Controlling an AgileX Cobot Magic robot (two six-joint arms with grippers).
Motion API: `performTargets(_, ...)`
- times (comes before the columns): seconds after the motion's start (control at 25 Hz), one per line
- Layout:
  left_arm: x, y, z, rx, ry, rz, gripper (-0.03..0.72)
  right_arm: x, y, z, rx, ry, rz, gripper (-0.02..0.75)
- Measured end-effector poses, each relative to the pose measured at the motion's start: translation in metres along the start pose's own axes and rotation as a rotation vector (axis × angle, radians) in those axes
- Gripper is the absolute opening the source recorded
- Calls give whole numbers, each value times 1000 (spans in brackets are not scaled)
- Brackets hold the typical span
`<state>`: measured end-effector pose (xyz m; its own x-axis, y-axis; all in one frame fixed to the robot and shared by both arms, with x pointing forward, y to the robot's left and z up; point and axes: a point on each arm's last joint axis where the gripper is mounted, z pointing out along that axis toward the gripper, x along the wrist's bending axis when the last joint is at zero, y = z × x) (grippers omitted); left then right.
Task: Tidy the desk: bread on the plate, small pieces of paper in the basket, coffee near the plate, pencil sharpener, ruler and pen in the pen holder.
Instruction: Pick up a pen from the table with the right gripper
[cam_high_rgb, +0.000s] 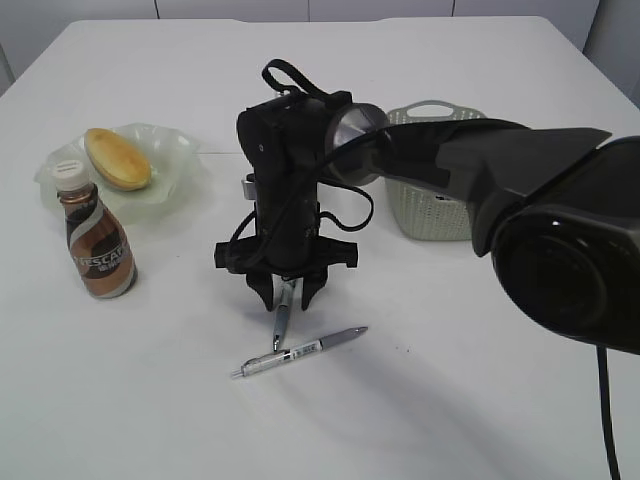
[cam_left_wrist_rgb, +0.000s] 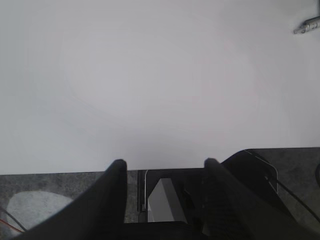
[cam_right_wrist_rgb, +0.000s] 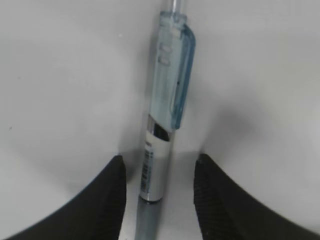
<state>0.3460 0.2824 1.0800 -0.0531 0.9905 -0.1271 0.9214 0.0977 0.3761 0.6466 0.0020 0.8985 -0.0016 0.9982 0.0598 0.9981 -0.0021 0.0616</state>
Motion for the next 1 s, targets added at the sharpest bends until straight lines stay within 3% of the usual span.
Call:
performTargets(0.28, 0, 0, 0, 1, -2, -1, 361, 2, -1, 0, 15, 21, 8, 328)
performTargets(0.56, 0, 0, 0, 1, -3, -1, 361, 2, -1, 0, 15, 21, 5, 233)
performTargets(1.0, -2, -4, -4, -17, -37, -9, 361, 1, -1, 0, 8, 11, 1, 204)
